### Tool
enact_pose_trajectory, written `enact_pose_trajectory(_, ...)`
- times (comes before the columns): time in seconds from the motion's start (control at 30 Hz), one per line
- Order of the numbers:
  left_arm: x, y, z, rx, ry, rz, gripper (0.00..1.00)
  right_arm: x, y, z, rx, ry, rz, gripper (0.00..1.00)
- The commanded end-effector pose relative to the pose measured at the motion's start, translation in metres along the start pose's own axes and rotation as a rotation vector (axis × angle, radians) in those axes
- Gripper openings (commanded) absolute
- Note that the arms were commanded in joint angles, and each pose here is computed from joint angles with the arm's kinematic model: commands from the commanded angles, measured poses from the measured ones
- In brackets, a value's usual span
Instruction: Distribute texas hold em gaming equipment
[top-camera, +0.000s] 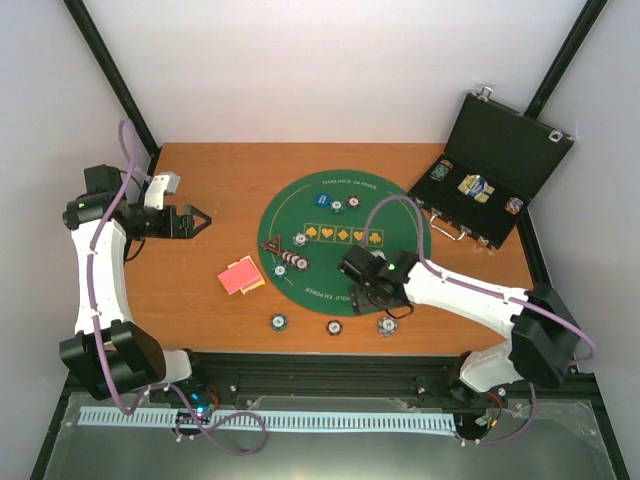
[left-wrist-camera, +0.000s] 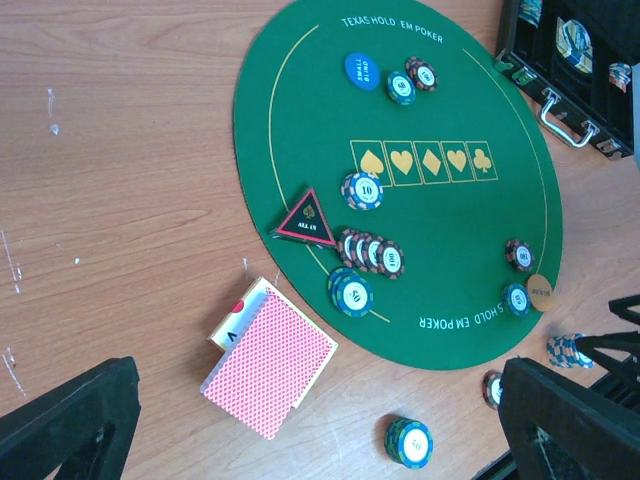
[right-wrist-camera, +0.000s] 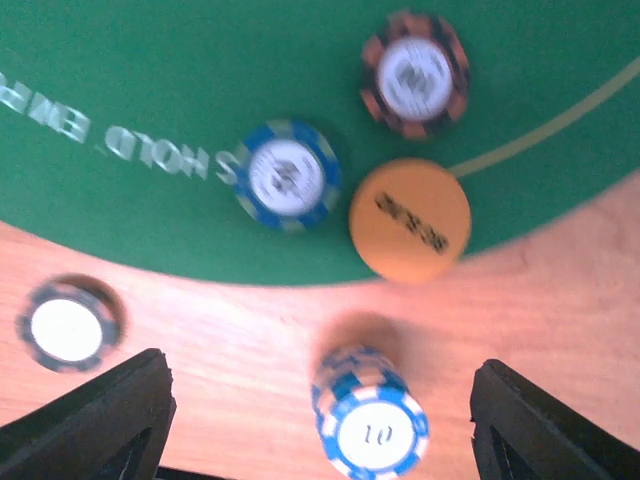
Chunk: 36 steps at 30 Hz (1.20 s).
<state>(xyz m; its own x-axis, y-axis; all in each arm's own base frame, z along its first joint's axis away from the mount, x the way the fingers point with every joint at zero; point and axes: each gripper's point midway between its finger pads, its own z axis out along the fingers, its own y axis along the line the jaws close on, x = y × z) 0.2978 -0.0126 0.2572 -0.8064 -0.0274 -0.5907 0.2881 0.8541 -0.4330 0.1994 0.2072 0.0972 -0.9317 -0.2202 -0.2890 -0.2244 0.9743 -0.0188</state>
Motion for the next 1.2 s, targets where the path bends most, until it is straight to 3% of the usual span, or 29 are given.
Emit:
enact_pose_trajectory(0.0, -0.005, -0.004, -0.005, 0.018, -0.019, -0.007, 1.00, 0.025, -0.010, -0.002, -0.028, -0.016, 0.104, 0.82)
enact_pose_trajectory(0.6, -0.004, -0.005, -0.006, 0.012, -0.023, -0.016, 1.00, 0.067, -0.024, 0.034, -0.023, 0.057, 0.125, 0.82)
enact_pose_trajectory(1.17, -0.006, -0.006, -0.009, 0.002, -0.031, -0.006, 1.00, 0.073, -0.028, 0.049, 0.008, 0.073, 0.125, 0.72)
